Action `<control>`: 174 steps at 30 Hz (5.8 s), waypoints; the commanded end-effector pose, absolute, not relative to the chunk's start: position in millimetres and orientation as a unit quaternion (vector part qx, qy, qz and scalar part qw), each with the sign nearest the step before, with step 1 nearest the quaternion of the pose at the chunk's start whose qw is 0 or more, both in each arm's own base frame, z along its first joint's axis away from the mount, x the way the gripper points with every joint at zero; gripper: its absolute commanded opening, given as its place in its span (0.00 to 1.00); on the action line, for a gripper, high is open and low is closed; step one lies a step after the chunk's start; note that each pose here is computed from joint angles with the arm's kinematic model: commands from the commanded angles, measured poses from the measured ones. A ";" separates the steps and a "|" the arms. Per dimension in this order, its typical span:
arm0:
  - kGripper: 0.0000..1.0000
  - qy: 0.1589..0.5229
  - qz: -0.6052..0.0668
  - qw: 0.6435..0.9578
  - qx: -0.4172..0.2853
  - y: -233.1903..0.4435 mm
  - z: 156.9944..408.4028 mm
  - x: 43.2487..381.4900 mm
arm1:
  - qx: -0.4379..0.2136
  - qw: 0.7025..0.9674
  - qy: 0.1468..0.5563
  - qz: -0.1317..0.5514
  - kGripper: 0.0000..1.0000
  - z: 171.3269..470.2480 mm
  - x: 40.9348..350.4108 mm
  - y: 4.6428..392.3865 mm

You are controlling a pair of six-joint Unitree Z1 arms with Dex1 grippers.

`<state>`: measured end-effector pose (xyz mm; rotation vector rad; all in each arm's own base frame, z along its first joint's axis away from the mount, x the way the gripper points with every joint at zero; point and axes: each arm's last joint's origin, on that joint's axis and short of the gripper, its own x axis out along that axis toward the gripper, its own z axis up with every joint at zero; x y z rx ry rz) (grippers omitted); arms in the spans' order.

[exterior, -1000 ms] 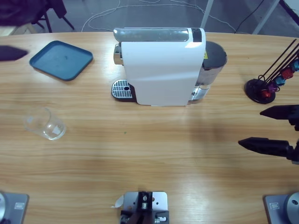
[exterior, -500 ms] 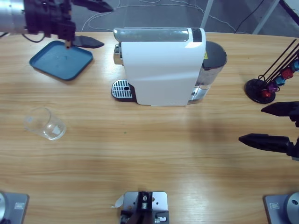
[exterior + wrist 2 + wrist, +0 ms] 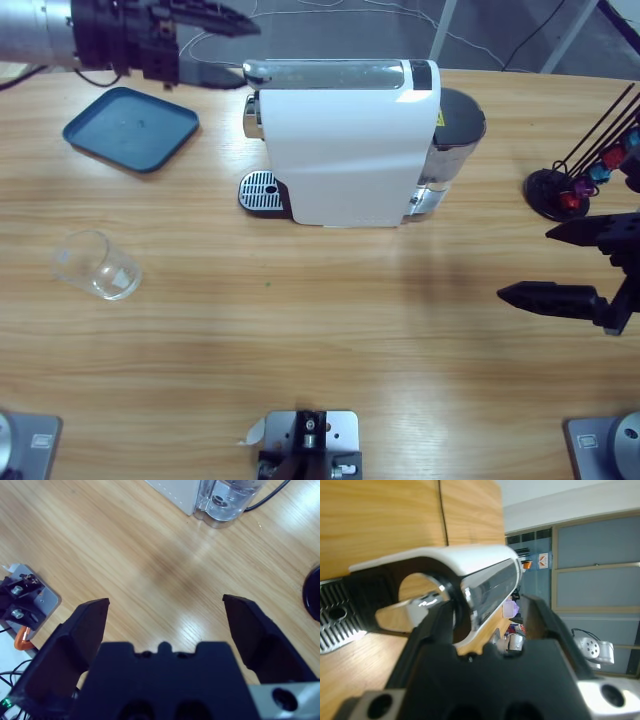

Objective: Pour coffee

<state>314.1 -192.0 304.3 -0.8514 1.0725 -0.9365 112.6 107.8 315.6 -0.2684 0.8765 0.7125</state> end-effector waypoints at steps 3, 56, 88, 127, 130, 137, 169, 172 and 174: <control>0.00 0.490 -0.426 0.657 -0.383 -200.3 289.1 316.6 | -0.128 0.833 0.424 0.331 1.00 306.3 113.3 106.2; 1.00 0.254 -0.421 0.850 0.189 -148.3 350.2 121.8 | -0.003 0.952 0.299 -0.061 0.80 309.4 182.8 12.3; 1.00 0.236 -0.413 0.866 0.154 -161.3 375.2 133.0 | -0.003 0.946 0.316 -0.067 0.35 298.2 211.7 12.3; 1.00 0.241 -0.412 0.866 0.147 -162.5 374.3 133.9 | -0.010 0.949 0.306 -0.072 0.00 315.1 214.6 10.8; 1.00 0.243 -0.412 0.866 0.147 -162.6 373.3 133.9 | -0.010 0.951 0.299 -0.072 0.00 324.2 216.6 10.9; 1.00 0.246 -0.411 0.866 0.144 -160.9 371.9 132.5 | -0.013 0.954 0.290 -0.072 0.00 354.6 203.1 11.5; 1.00 0.253 -0.405 0.861 0.176 -92.0 361.0 77.5 | -0.324 0.775 0.235 0.489 0.00 406.6 250.2 319.6; 1.00 0.257 -0.405 0.859 0.178 -94.0 359.9 79.1 | -0.327 0.784 0.247 0.466 0.00 398.3 272.5 317.5; 1.00 0.260 -0.404 0.859 0.179 -95.4 358.6 80.4 | -0.321 0.789 0.254 0.459 0.00 396.0 284.0 309.7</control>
